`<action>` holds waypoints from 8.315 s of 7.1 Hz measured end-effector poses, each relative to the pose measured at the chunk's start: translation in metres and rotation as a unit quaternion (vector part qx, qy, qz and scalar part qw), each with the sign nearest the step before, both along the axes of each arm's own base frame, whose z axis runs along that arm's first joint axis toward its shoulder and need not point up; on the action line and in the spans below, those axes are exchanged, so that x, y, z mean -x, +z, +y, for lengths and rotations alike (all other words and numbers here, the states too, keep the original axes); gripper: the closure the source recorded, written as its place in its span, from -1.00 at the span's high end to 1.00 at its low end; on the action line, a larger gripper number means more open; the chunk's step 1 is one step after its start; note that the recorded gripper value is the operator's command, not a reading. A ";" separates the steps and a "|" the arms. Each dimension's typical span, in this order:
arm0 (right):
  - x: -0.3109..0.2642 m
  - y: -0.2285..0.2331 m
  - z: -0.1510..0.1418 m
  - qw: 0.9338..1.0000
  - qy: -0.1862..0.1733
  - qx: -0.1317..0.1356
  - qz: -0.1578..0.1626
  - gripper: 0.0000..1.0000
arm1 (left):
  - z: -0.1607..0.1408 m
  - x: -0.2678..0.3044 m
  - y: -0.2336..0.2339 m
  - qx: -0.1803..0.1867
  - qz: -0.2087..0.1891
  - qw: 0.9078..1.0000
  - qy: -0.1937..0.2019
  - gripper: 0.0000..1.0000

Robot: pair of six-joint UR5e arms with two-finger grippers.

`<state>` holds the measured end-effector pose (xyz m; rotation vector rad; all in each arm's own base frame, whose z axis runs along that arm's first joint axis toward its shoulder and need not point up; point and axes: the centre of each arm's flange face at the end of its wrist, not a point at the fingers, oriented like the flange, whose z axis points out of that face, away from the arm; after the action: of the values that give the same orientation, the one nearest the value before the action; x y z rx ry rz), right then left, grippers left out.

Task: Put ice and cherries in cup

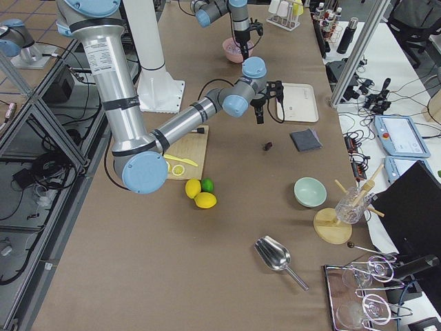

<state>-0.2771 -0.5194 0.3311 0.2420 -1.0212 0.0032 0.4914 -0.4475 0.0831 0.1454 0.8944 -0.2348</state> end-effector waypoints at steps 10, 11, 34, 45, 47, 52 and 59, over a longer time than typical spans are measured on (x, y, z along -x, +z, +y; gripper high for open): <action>0.098 0.059 -0.045 0.996 -0.006 0.028 0.083 0.74 | 0.051 -0.124 0.019 -0.034 0.000 0.999 0.008 0.85; 0.100 0.061 -0.046 0.996 -0.006 0.029 0.085 0.56 | 0.051 -0.125 0.020 -0.037 0.000 0.999 0.007 0.86; 0.070 0.081 -0.082 0.993 -0.030 0.103 0.046 -1.00 | 0.055 -0.112 0.010 -0.044 0.011 0.999 -0.025 0.86; 0.217 -0.173 0.106 0.992 -0.016 0.122 -0.010 -1.00 | 0.045 0.082 0.082 -0.072 0.017 0.997 -0.019 0.88; 0.229 -0.165 0.119 0.992 -0.026 0.126 -0.001 -1.00 | 0.044 0.084 0.081 -0.070 0.018 0.997 -0.020 0.89; 0.228 -0.145 0.110 0.991 -0.023 0.132 0.014 0.66 | 0.049 0.080 0.082 -0.060 0.022 0.998 -0.025 0.91; 0.201 -0.133 0.079 0.991 -0.001 0.132 0.018 0.97 | 0.045 0.086 0.087 -0.057 0.013 0.998 -0.027 0.92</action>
<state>-0.4782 -0.4405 0.1976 -0.0001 -0.9731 0.1316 0.4059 -0.4020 0.1702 0.2734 0.9304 -0.2368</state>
